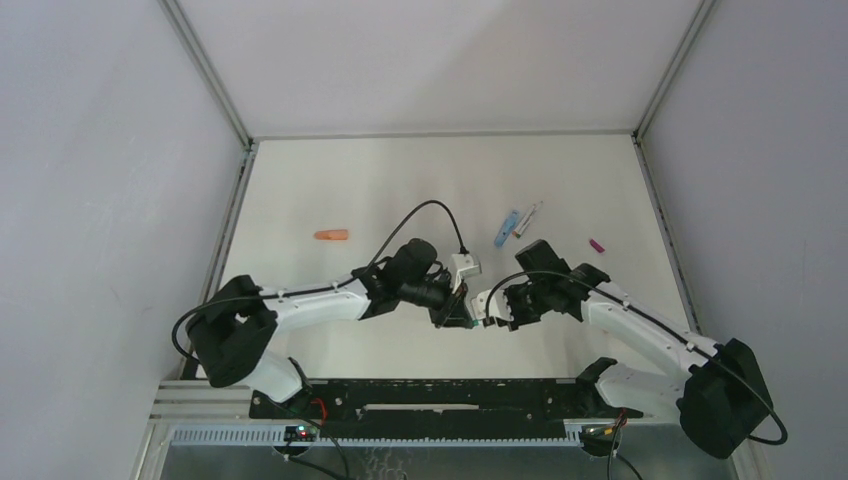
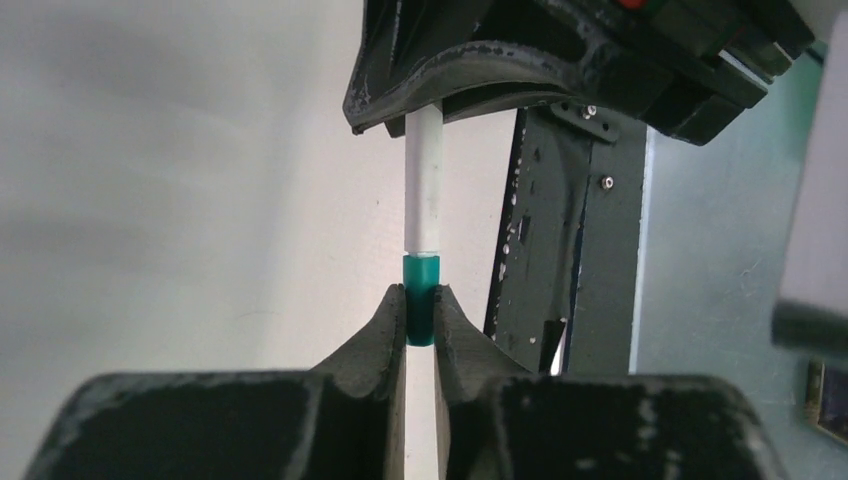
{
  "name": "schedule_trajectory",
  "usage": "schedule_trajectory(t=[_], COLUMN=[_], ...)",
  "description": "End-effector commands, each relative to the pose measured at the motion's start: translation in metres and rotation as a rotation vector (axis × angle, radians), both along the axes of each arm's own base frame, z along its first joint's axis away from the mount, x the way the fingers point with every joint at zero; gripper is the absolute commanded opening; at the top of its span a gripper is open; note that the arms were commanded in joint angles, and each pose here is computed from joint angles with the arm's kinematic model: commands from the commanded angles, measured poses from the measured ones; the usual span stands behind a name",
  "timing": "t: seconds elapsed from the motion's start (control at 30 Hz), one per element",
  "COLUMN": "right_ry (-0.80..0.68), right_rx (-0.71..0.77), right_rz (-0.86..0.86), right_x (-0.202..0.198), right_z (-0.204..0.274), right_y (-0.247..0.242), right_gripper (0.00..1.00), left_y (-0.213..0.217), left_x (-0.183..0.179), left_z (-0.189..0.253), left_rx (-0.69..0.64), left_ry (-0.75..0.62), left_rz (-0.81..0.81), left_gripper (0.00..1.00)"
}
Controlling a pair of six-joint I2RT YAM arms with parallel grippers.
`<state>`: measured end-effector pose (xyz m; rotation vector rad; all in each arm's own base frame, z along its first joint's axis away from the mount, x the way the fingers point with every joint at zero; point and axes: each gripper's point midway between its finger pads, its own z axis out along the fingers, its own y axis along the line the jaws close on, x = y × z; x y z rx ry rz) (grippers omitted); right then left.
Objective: Insert the pens into the pen caps
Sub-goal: Insert the pen cap onto the pen, then press the pen cap onto the pen.
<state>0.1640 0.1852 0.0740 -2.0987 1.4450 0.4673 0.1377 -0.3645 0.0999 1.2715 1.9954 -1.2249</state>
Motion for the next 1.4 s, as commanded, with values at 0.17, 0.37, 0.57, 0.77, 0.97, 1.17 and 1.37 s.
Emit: schedule_trajectory(t=[0.17,0.37,0.57,0.77,0.97,1.17,1.37], right_ry=[0.054,0.075,0.104,0.164,0.295,0.423,0.506], right_rx=[0.274,0.334,0.389,0.480,0.651,0.760,0.786], right_rz=[0.033,0.012,0.006,-0.004,-0.110,-0.252,-0.390], right_x=[-0.007,-0.007,-0.010,-0.015,-0.006,0.011,0.027], right_z=[0.054,0.069,0.082,0.104,0.146,0.191,0.210], right_y=[0.025,0.021,0.020,0.020,0.013,0.007,0.007], right_gripper=[0.00,0.00,0.00,0.00,0.00,0.00,0.00], left_y=[-0.022,-0.011,0.012,0.046,0.065,0.075,0.070], left_x=[0.027,0.034,0.041,0.041,0.035,0.043,0.058], left_z=[0.089,0.130,0.182,0.230,0.253,0.270,0.283], left_rx=[-0.179,-0.257,-0.358,-0.533,-0.764,-0.995,-1.064], left_ry=[-0.071,-0.117,-0.227,-0.352,-0.272,-0.057,0.065], left_rz=[0.084,0.149,0.268,0.389,0.494,0.622,0.733], left_gripper=[0.22,0.36,0.61,0.81,1.00,0.95,0.84])
